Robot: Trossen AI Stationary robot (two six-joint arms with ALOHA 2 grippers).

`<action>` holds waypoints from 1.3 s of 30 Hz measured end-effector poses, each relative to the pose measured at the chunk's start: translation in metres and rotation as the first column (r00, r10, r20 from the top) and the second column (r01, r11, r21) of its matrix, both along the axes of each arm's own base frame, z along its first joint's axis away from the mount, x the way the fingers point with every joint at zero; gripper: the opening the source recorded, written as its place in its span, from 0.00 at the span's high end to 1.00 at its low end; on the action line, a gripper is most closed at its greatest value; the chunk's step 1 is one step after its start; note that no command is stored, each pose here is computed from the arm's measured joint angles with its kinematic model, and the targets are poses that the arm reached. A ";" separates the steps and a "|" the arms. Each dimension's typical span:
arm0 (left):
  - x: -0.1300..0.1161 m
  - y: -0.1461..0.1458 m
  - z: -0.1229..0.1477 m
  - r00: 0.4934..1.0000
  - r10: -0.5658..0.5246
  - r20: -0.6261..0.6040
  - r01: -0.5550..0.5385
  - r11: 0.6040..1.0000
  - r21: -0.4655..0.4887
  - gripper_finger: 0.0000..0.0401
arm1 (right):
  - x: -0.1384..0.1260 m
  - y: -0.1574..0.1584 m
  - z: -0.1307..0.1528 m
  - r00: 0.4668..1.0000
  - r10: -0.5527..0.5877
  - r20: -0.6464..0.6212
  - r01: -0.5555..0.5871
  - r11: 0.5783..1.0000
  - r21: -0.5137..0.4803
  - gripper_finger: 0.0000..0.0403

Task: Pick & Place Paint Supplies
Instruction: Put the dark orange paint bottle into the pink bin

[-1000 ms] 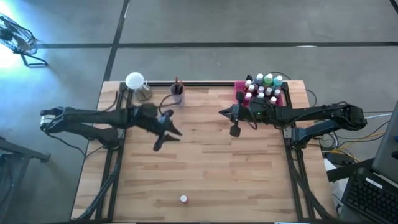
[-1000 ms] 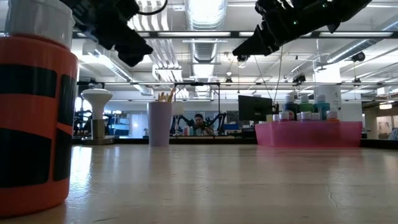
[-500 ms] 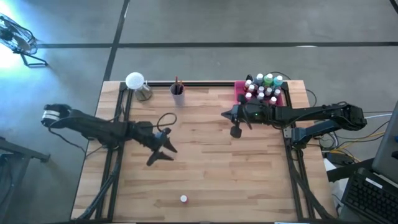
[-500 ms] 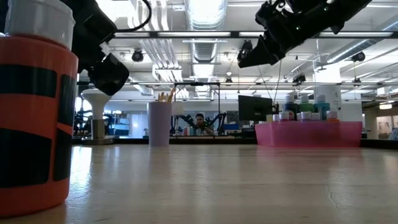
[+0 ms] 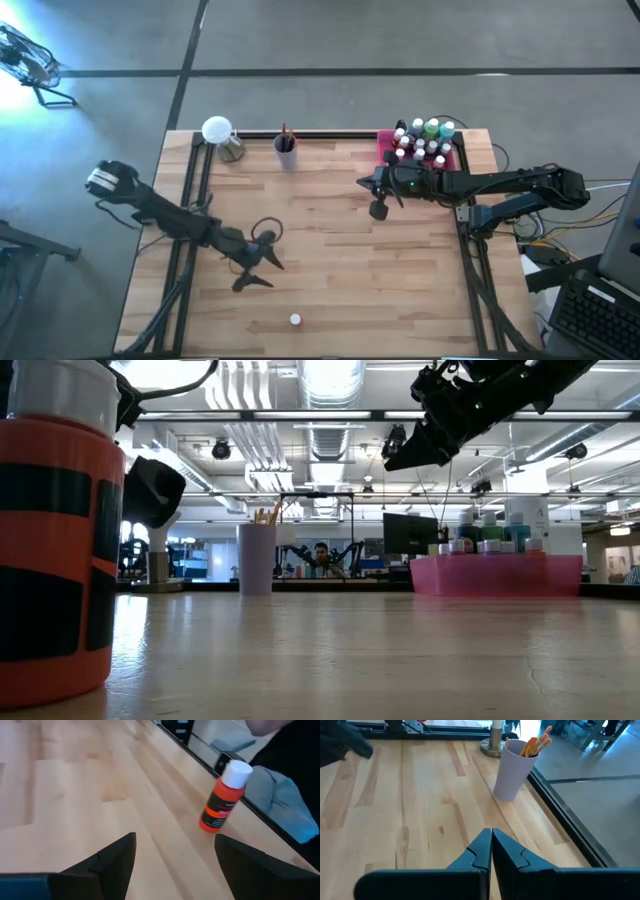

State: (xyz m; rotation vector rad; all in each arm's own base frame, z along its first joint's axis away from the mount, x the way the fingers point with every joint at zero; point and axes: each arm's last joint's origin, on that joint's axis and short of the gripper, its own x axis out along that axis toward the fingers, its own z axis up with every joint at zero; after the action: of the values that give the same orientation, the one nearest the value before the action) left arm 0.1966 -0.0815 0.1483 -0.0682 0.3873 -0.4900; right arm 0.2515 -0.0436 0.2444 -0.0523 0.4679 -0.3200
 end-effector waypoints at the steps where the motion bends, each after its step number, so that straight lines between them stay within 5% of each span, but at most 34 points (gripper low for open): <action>1: 0.002 -0.004 -0.002 1.000 -0.010 0.000 0.010 1.000 0.000 0.31 | 0.000 0.000 0.000 1.000 -0.005 0.003 0.005 1.000 0.008 0.98; 19: 0.059 -0.069 -0.031 0.970 -0.218 -0.111 0.219 0.976 -0.009 0.32 | -0.001 0.000 0.000 1.000 -0.009 -0.001 0.009 1.000 0.018 0.98; 39: 0.083 -0.084 -0.022 0.966 -0.259 -0.019 0.260 0.964 0.050 0.33 | -0.002 0.002 -0.003 0.999 -0.047 -0.003 0.047 0.992 0.117 0.98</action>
State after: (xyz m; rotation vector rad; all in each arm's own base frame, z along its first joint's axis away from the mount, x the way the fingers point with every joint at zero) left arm 0.2792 -0.1654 0.1268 0.0308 0.4230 -0.7382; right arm 0.2498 -0.0416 0.2412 0.0731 0.4882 -0.3377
